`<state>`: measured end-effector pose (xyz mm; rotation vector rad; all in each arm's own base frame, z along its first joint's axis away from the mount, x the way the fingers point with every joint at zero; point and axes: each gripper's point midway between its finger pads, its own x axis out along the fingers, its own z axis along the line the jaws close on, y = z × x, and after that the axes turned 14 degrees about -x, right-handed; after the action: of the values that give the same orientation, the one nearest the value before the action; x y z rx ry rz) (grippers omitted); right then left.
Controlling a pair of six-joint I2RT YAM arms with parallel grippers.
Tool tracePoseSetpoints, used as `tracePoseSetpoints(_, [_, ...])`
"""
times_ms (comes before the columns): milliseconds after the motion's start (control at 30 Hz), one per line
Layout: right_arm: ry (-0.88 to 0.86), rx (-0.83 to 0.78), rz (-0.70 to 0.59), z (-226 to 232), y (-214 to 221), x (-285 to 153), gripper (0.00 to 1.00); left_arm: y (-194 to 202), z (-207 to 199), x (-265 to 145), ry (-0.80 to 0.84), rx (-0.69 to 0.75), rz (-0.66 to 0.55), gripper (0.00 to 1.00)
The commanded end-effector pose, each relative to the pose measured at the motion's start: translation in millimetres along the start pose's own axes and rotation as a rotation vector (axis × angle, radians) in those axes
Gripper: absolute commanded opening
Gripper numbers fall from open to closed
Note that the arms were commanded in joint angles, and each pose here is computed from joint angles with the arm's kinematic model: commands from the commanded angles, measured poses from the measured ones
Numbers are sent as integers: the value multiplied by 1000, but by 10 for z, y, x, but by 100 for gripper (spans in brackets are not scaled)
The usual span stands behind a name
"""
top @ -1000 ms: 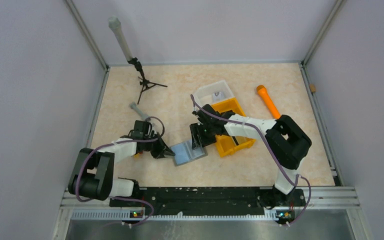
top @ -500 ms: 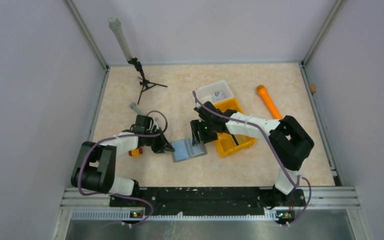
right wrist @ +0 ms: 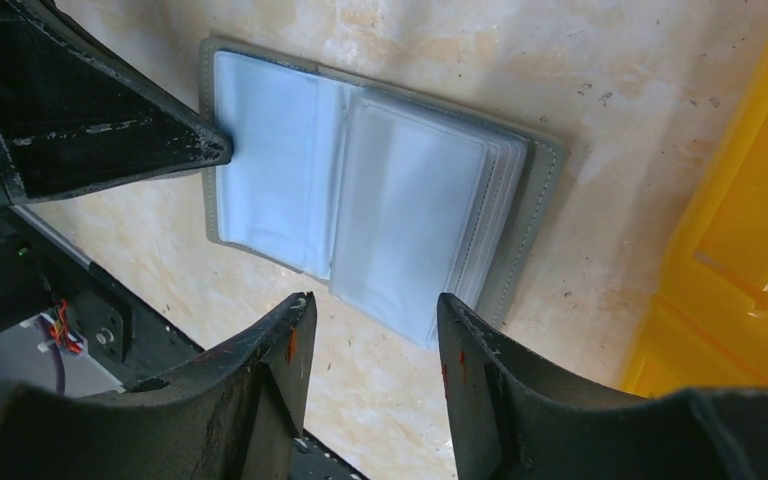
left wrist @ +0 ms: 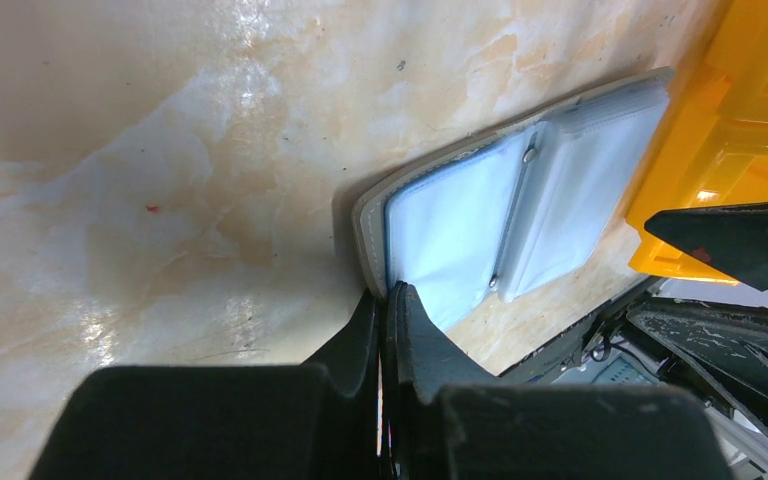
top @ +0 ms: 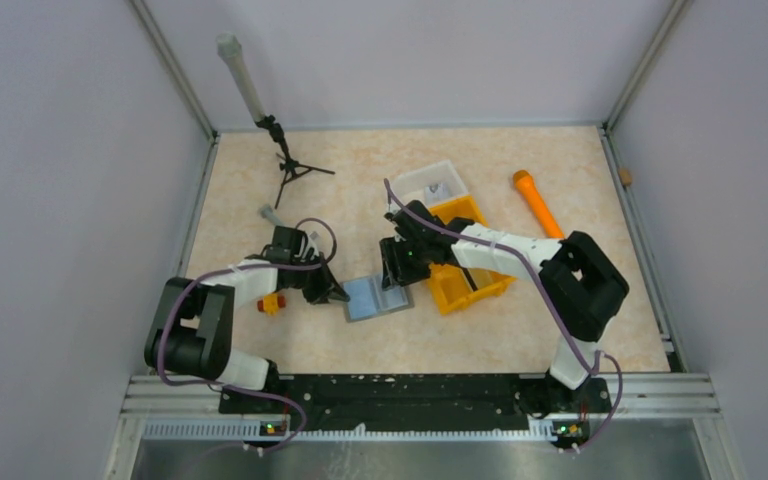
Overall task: Take the credit cards out of the card holder
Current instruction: Remove the credit card from the card holder.
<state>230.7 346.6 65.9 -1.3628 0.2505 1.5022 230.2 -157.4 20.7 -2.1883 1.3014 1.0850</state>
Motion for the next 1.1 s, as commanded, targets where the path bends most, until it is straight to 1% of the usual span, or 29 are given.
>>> tracePoseSetpoints(0, [-32,-8,-33,99,-125,49,49,-162,70,31,-47,38,-62,0])
tracePoseSetpoints(400, [-23,9,28,-1,111,251,48,-175,41,42,-40,44,-54,0])
tracePoseSetpoints(500, [-21,11,67,-31,220,343,48,-172,34,47,-36,43,-50,0])
tracePoseSetpoints(667, [-60,-2,98,63,324,498,47,-162,42,65,-36,39,-39,0])
tracePoseSetpoints(800, [-101,-12,84,170,251,560,47,-153,45,78,-35,38,-34,0])
tracePoseSetpoints(900, [-126,-17,62,248,109,558,46,-150,60,90,-38,36,-31,0])
tracePoseSetpoints(1067, [-158,-54,-18,416,-232,353,46,-154,61,99,-42,37,-25,0])
